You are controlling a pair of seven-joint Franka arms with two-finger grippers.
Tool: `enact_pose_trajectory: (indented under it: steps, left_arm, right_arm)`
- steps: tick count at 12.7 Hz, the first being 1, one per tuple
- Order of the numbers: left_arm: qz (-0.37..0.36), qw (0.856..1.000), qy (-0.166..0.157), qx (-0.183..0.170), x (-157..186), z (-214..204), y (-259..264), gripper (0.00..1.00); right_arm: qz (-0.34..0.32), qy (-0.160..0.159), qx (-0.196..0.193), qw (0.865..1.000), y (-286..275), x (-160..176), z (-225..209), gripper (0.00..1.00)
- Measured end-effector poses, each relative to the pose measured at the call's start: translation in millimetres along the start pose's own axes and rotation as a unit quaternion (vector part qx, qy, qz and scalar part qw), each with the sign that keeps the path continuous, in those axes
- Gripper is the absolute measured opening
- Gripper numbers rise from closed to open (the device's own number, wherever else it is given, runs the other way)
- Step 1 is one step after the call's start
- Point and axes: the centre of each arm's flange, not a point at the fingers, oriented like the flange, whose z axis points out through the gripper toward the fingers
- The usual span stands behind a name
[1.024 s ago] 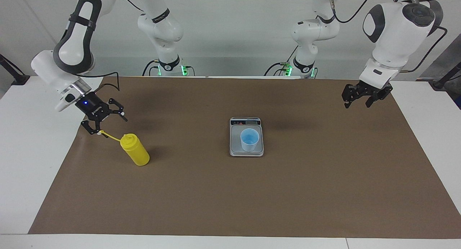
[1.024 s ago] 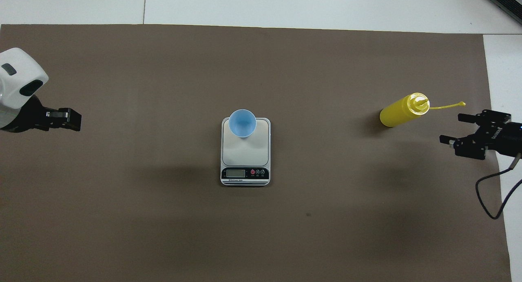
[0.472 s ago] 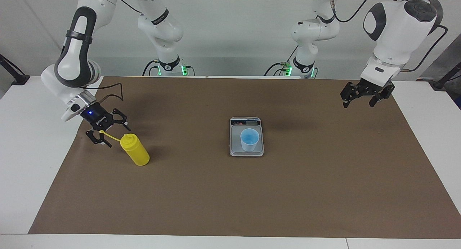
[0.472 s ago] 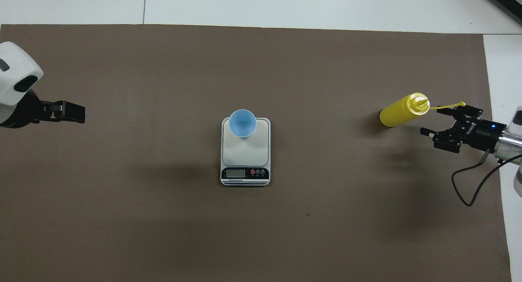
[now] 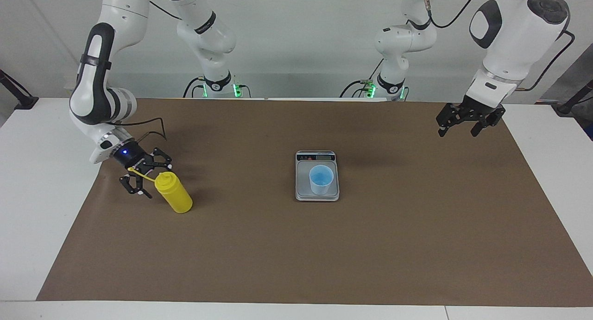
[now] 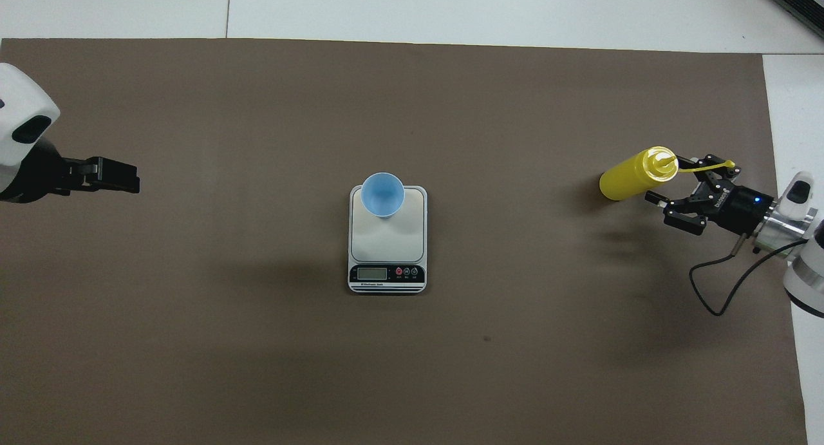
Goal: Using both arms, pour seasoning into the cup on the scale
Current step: 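Grasp the yellow bottle with the right gripper and lift it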
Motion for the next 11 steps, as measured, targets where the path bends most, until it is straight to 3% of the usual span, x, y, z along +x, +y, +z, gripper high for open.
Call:
enact_pose_trajectory:
  steps: [4,11]
  left_arm:
    - [0.000,1.000,0.006,0.000,-1,-6,1,1.00]
    - [0.001,1.000,0.016,0.003,-10,-23,2,1.00]
  right_arm:
    - [0.013,0.036,0.009,0.999,-4,-7,20,1.00]
    - [0.021,0.040,0.016,0.999,-9,-11,35,1.00]
